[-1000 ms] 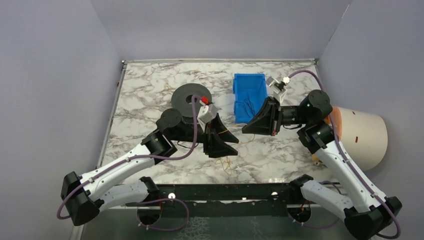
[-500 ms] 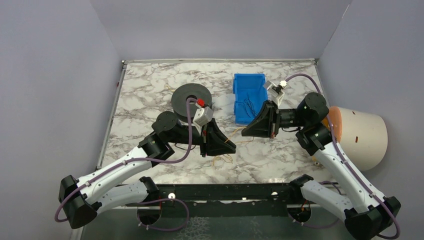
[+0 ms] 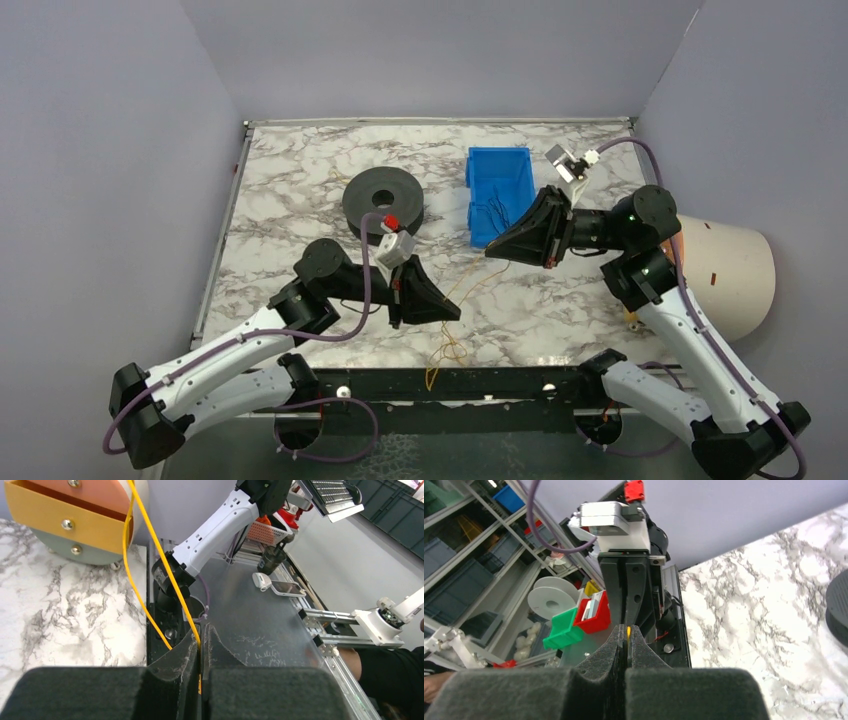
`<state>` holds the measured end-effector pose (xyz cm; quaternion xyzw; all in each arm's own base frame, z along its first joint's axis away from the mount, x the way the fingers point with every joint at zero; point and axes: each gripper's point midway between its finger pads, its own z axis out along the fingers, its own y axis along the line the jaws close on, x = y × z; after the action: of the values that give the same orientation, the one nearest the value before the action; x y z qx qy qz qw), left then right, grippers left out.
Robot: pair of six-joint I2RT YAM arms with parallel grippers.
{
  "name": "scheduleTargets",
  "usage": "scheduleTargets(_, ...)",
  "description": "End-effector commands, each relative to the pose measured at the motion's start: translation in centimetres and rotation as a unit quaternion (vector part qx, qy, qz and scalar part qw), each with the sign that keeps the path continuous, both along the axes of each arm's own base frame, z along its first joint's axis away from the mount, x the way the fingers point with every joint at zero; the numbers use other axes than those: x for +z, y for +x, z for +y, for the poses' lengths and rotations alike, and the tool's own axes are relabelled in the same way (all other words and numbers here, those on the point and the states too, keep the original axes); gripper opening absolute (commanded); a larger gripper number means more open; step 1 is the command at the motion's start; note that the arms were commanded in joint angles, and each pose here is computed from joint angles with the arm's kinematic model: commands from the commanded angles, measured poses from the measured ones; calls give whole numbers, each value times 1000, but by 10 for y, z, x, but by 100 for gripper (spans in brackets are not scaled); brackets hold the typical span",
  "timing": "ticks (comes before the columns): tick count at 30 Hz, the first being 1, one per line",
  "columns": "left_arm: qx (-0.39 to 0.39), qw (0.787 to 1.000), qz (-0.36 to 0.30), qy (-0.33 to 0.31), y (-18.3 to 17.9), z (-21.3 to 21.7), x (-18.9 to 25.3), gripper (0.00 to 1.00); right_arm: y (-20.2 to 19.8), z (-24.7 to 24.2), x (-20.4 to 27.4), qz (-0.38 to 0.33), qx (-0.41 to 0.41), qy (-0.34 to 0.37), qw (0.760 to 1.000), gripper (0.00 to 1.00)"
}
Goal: Wrap the cables
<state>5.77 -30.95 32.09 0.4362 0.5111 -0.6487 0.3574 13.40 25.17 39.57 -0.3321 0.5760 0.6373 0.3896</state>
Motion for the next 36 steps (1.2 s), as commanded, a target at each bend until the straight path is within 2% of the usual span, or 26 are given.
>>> scheduleTargets(1, -29, 1000, -3, -12, -20, 13, 1, 4, 7, -3, 56, -79, -43, 56, 994, 1)
scheduleTargets(4, -33, 999, 1, -13, -26, 19, -3, 0, 12, -3, 77, -100, -60, 70, 991, 1)
scheduleTargets(14, -55, 998, 2, -22, -47, 39, -10, 0, 43, -5, 128, -137, -137, 97, 976, 1)
scheduleTargets(19, -58, 998, -1, -33, -54, 47, -6, 0, 52, -1, 139, -134, -136, 110, 975, 1)
scheduleTargets(25, -63, 997, 3, -35, -58, 51, -6, 3, 50, 4, 146, -127, -110, 125, 978, 1)
scheduleTargets(31, -74, 997, 8, -33, -64, 55, -8, 4, 55, 2, 163, -137, -124, 136, 973, 1)
scheduleTargets(36, -79, 996, 14, -34, -68, 58, -8, 11, 62, 0, 182, -149, -148, 148, 966, 1)
